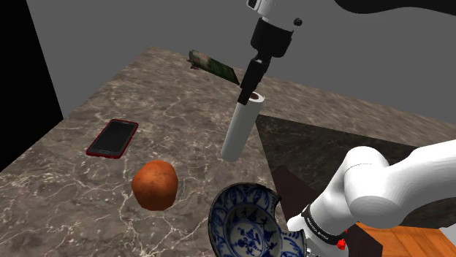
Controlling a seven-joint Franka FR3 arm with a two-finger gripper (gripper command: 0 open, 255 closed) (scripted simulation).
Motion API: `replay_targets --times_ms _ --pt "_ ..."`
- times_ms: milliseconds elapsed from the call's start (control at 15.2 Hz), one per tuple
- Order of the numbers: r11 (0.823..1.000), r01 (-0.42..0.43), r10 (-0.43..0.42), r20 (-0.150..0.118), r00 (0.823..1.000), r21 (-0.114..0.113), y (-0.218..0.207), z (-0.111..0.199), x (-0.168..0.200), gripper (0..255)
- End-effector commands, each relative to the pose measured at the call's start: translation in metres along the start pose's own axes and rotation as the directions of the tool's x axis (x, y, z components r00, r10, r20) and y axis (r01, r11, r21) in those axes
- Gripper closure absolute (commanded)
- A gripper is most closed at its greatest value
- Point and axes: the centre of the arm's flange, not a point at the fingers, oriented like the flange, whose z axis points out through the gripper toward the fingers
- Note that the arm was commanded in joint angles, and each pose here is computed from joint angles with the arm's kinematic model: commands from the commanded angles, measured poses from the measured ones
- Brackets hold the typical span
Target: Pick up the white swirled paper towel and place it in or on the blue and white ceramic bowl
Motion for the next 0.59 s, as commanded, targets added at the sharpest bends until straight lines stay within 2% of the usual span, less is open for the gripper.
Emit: replay_targets --times_ms 0,198,528 --pt "1.0 0.002 -0.002 0.0 1.0 0.0 -0.001 0.011 0.001 0" --pt "1.0 0.002 -0.002 0.0 1.0 0.0 -0.001 0.024 0.001 0" --pt "1.0 0.002 -0.002 0.0 1.0 0.0 -0.001 0.024 0.001 0"
